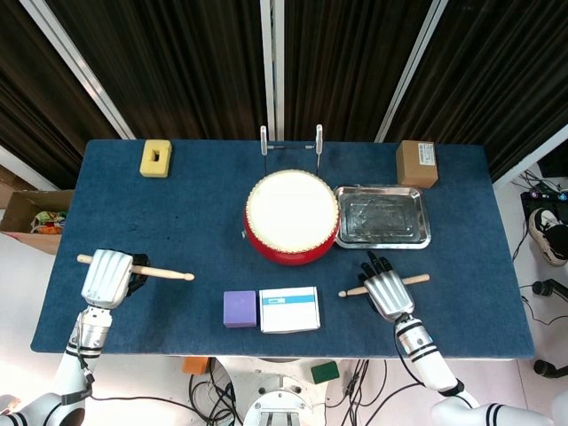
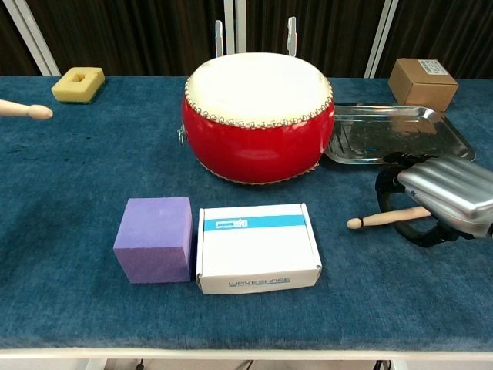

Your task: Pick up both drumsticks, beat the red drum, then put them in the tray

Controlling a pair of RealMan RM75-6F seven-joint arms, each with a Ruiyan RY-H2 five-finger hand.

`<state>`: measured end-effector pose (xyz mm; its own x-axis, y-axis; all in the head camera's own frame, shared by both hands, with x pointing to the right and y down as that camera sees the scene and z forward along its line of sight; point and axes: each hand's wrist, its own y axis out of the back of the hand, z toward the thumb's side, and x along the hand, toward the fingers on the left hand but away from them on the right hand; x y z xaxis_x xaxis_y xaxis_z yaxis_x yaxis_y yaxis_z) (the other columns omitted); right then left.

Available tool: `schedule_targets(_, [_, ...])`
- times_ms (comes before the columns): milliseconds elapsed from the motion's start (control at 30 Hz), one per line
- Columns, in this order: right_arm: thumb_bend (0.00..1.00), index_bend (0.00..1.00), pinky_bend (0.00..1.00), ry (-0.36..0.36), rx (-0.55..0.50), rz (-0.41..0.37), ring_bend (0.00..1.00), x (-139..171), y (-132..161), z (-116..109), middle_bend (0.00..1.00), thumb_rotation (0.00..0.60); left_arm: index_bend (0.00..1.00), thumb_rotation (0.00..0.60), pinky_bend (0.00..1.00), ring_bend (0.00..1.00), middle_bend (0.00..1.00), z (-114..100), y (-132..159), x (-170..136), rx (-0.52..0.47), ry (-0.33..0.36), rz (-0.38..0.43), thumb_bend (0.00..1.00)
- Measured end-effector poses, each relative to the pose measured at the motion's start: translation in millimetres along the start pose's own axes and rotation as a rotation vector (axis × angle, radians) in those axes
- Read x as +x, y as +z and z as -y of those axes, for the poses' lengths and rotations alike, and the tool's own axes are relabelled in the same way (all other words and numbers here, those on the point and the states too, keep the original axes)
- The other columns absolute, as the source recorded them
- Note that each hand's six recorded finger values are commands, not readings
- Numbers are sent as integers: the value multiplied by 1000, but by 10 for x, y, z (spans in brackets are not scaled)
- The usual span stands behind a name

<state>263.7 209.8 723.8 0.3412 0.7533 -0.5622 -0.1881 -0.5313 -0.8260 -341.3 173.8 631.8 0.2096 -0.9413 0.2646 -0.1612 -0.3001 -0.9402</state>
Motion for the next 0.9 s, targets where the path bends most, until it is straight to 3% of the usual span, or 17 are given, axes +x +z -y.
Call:
schedule_targets(100, [478,639,225,-25,-85,2,71,37,-20,-63,338,600,995,600,1000,1000,1000,-4,-14,-6,-3,-1,-4,641])
schedule_targets(300, [481,644,225,-67,-386,4,112,138,-128,-228,367,600,994,600,1000,1000,1000,-20,-35,-14,-21,0,-14,641])
schedule_targets(733, [488,645,226,-150,-1345,-42,191,280,-545,-410,418,600,992,600,1000,1000,1000,1,-17,-17,-40,-17,-19,641])
schedule_targets(900, [489,653,252,-176,-1640,-57,208,284,-720,-382,432,600,992,600,1000,1000,1000,10,0,-14,-40,-26,-17,641])
